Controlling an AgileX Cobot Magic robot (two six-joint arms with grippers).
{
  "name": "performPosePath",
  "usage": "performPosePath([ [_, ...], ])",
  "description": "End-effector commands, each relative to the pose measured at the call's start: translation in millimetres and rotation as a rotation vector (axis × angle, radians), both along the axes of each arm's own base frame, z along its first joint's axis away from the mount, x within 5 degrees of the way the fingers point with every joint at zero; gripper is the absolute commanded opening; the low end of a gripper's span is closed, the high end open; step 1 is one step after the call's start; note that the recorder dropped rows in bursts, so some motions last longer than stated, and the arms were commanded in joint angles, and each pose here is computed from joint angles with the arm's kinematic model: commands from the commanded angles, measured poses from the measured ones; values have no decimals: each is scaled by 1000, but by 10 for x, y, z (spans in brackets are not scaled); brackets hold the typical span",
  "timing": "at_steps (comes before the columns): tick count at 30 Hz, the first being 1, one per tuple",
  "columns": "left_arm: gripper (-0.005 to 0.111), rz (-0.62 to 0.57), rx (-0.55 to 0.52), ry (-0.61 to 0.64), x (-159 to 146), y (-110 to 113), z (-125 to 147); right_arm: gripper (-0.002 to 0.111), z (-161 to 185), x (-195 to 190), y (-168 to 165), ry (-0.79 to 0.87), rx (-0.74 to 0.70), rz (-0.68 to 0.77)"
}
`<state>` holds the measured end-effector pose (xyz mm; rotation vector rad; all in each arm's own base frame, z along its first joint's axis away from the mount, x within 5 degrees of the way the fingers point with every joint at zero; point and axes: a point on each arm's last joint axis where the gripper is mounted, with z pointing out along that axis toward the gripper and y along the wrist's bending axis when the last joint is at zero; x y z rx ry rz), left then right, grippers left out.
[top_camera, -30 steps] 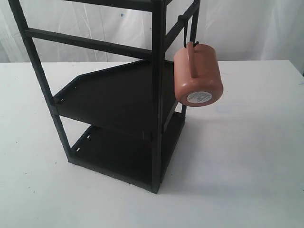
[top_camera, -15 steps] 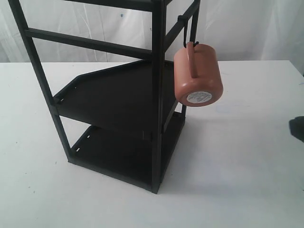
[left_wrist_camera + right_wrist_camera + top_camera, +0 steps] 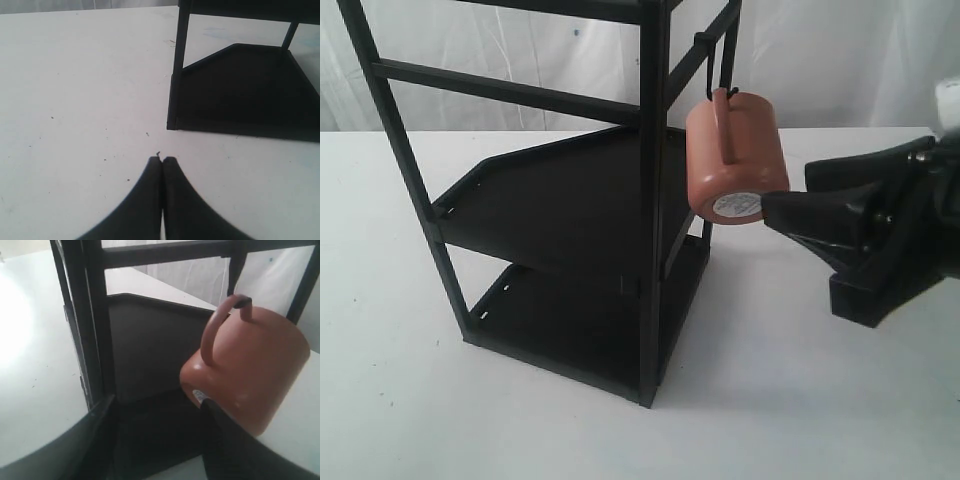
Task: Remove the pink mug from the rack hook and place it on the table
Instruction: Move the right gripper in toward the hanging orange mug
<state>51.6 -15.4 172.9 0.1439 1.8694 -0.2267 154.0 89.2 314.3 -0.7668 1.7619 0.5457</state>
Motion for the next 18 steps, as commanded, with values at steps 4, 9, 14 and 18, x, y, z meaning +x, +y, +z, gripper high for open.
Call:
performPosePath([
  [4, 0, 3, -5, -2, -1, 1, -8, 48, 178, 256, 150, -63, -26, 5],
  [9, 0, 3, -5, -2, -1, 1, -8, 48, 202, 393, 296, -90, -63, 16],
  [14, 0, 3, -5, -2, -1, 1, -8, 48, 153, 519, 445, -107, -109, -7],
  [18, 0, 3, -5, -2, -1, 1, -8, 48, 115, 593, 479, -117, -128, -58],
])
